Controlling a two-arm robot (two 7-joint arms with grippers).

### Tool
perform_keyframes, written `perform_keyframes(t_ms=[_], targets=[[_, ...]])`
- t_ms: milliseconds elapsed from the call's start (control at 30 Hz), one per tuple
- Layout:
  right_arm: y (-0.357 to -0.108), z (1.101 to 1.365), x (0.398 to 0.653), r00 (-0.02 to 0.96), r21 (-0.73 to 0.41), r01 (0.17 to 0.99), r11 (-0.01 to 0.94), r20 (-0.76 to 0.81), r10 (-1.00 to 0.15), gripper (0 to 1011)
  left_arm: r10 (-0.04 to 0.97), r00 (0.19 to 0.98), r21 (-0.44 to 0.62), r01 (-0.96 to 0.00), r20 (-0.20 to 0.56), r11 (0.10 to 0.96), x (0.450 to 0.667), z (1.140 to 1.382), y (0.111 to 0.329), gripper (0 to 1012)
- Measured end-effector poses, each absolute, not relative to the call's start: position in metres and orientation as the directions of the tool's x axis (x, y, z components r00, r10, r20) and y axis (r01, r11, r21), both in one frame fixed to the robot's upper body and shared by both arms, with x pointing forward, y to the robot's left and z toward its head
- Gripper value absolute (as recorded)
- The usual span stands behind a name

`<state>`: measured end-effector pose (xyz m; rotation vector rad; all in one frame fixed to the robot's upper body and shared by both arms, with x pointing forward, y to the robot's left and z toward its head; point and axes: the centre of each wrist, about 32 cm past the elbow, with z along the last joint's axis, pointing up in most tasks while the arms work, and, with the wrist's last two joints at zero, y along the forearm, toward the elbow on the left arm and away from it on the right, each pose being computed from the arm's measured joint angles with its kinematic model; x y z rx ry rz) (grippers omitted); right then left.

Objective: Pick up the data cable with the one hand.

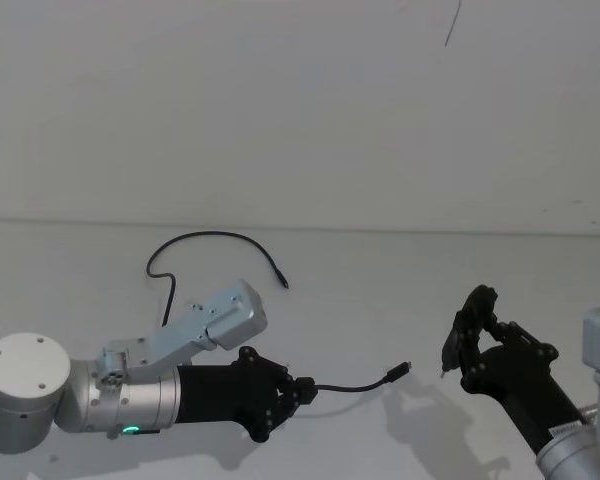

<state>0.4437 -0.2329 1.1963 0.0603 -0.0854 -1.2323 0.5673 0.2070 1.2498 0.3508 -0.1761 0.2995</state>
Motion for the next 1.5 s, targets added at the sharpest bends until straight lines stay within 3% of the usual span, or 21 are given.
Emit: perform_keyframes(t_ms=[633, 1500], targets=[[-0.223, 1.211, 0.447, 0.329, 0.134, 0.937, 0.321, -0.044, -0.943, 269, 0.257, 0.941, 0.313, -0.317, 0.22, 0.895, 0.565, 1.25, 0.208, 50], [-0.218, 1.206, 0.452, 0.328, 0.103, 0.943, 0.317, -0.127, -0.936, 269, 0.257, 0.941, 0.314, -0.318, 0.22, 0.895, 0.564, 1.25, 0.208, 50]])
